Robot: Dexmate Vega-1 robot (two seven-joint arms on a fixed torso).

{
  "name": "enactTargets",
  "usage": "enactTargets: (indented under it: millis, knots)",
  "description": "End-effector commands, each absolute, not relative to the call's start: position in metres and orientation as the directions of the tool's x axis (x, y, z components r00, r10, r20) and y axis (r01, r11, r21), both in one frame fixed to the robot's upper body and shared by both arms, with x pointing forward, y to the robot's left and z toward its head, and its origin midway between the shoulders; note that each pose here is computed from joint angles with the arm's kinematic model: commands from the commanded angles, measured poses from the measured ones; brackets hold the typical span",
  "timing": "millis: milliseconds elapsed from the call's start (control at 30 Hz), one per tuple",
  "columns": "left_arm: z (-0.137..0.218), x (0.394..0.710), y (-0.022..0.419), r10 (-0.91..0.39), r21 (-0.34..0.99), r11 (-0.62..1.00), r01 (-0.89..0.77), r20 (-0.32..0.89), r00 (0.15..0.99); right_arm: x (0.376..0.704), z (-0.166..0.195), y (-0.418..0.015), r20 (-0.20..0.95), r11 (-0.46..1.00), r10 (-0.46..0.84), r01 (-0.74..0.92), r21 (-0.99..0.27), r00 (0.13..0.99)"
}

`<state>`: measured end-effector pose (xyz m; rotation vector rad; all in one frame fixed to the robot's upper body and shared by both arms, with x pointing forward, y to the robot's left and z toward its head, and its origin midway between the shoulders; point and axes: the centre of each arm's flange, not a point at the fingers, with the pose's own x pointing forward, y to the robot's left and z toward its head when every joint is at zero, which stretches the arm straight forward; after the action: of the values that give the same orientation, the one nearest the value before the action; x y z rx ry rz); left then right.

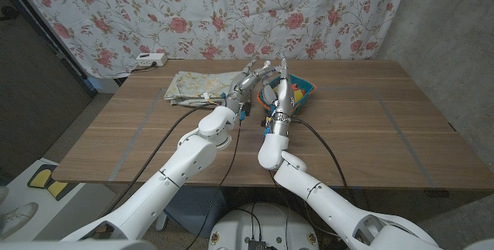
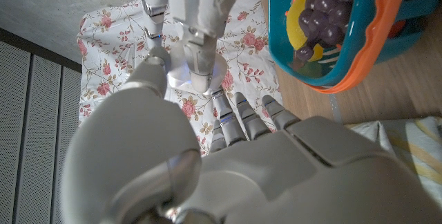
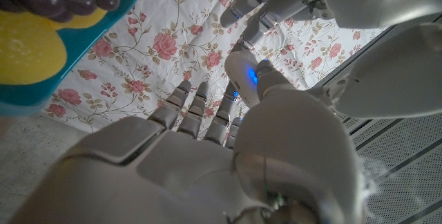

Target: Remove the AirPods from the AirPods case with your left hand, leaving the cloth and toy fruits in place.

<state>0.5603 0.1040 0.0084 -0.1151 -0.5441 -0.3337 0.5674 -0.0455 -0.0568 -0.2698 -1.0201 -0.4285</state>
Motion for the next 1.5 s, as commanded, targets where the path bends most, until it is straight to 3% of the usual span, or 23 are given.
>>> enactTargets:
  millis: [33, 1167, 1500]
  knots:
    - [0.007, 0.563, 0.103, -0.293, -0.021, 0.937, 0.349, 0.497, 0.817, 0.569, -0.058, -0.050, 0.861, 0.894, -0.230, 0.448, 0.002, 0.455]
    - [0.004, 0.561, 0.102, -0.286, 0.000, 0.943, 0.333, 0.511, 0.810, 0.571, -0.059, -0.056, 0.858, 0.896, -0.234, 0.443, 0.009, 0.457]
    - [0.001, 0.558, 0.101, -0.284, 0.012, 0.946, 0.325, 0.518, 0.807, 0.575, -0.059, -0.063, 0.809, 0.935, -0.261, 0.348, 0.075, 0.527]
